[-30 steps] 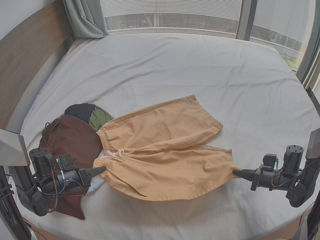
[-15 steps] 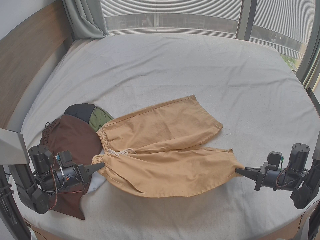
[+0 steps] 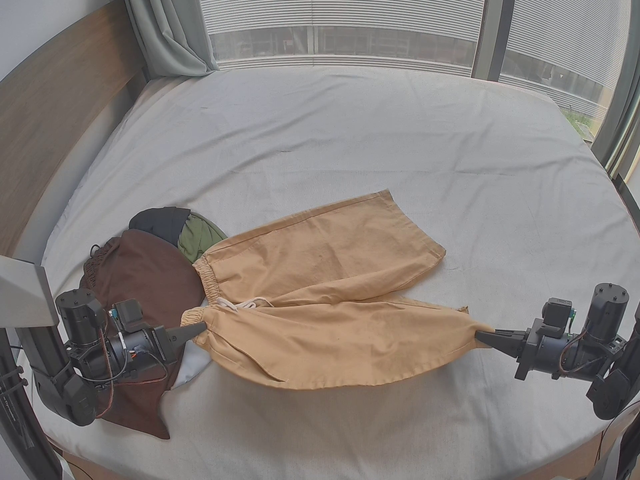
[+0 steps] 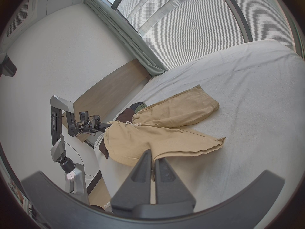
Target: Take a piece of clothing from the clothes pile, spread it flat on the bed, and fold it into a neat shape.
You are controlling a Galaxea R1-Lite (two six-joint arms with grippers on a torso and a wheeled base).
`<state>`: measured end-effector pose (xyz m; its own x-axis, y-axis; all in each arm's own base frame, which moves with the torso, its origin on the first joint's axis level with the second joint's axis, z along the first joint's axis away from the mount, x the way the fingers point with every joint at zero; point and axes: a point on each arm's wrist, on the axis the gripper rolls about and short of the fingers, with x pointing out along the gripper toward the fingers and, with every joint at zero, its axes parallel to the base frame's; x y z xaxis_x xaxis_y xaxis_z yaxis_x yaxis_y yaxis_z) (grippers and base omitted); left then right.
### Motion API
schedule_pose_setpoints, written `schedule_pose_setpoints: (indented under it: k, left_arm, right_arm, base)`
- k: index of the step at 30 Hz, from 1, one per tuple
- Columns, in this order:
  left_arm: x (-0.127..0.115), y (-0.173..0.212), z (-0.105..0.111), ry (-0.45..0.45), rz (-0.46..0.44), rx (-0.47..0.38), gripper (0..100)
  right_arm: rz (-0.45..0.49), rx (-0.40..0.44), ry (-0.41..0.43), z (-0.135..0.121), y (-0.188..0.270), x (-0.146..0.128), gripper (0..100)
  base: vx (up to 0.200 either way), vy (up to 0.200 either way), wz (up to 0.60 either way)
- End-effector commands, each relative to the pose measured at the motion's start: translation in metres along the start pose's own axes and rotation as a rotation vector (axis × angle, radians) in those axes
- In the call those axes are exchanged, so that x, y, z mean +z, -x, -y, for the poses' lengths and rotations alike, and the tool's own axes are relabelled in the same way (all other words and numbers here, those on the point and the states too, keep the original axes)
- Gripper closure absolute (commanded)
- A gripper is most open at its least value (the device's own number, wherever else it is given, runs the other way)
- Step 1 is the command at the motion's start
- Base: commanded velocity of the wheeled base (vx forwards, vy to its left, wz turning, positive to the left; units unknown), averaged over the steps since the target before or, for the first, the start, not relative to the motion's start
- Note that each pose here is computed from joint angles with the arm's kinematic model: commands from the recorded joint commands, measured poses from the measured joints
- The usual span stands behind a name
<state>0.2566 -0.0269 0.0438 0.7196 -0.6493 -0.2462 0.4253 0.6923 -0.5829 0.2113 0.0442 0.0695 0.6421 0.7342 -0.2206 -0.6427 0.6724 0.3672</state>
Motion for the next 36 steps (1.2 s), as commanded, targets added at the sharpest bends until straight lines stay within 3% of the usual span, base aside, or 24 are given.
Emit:
schedule_pose_setpoints:
  k: [1,22,36]
  left_arm:
    - [0.0,0.0,0.0,-0.001,0.002,0.0,100]
    - [0.008,-0.001,0.0,-0.019,0.03,-0.009,100]
    - [0.017,-0.009,0.0,0.035,0.078,0.005,100]
  right_arm:
    - [0.017,0.001,0.009,0.001,-0.001,0.004,100]
    - [0.115,0.005,-0.016,0.01,-0.015,0.029,100]
    - [0.207,-0.003,-0.026,0.027,-0.04,0.055,100]
  base:
    - [0.0,0.0,0.0]
    - [0.0,0.0,0.0]
    - [0.0,0.0,0.0]
